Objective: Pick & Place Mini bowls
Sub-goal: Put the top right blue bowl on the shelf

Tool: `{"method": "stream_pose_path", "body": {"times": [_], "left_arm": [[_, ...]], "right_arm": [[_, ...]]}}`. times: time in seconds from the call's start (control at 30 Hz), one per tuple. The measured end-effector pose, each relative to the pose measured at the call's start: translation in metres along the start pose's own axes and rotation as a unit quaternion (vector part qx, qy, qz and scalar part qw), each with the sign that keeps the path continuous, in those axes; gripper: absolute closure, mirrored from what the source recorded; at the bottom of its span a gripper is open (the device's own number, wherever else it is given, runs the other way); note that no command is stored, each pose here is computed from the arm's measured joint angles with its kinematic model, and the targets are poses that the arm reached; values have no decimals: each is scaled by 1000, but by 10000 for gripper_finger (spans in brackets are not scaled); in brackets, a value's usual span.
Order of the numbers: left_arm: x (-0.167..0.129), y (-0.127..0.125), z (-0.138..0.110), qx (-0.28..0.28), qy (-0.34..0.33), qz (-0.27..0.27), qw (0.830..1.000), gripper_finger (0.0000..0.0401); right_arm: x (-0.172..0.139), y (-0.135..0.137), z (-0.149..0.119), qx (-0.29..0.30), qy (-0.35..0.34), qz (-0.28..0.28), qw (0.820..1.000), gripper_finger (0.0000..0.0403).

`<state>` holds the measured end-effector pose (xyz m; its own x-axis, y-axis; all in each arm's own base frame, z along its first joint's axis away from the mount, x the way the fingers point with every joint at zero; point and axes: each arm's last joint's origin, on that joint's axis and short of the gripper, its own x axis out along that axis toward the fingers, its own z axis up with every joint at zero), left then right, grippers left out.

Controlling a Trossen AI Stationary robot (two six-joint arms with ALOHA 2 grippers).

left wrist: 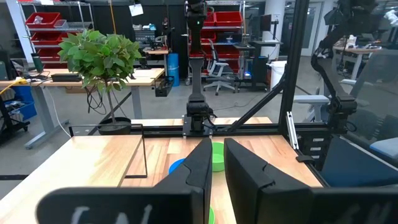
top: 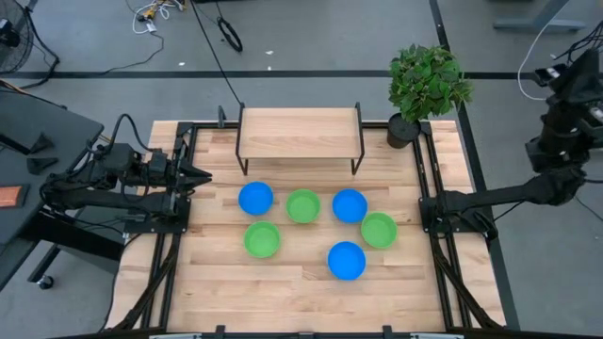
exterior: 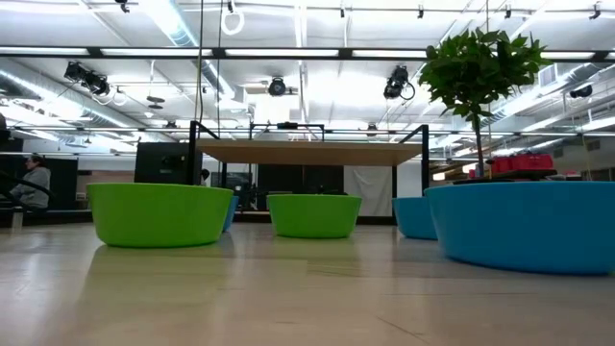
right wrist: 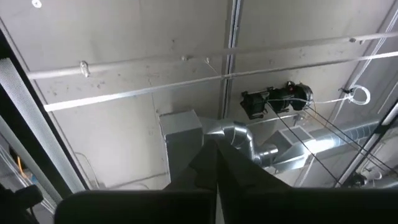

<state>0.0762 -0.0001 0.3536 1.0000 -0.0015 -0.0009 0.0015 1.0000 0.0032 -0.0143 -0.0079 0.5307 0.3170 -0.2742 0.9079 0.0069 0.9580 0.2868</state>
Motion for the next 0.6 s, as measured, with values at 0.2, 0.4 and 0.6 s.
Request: {"method": "stream_pose_path", "body": {"times": [0.2, 0.4, 0.6], "left_arm": [[0, 0, 0, 0, 0, 0, 1000, 353], [0, 0, 0, 0, -1, 0, 1000, 353], [0, 0, 0, 0, 0, 0, 1000, 353]], "right_arm": [[22, 7, 2, -16, 63, -5, 998, 397], [36, 10, 2, -12, 139, -16, 990, 397], [41, 12, -4, -13, 220, -22, 975, 397]]}}
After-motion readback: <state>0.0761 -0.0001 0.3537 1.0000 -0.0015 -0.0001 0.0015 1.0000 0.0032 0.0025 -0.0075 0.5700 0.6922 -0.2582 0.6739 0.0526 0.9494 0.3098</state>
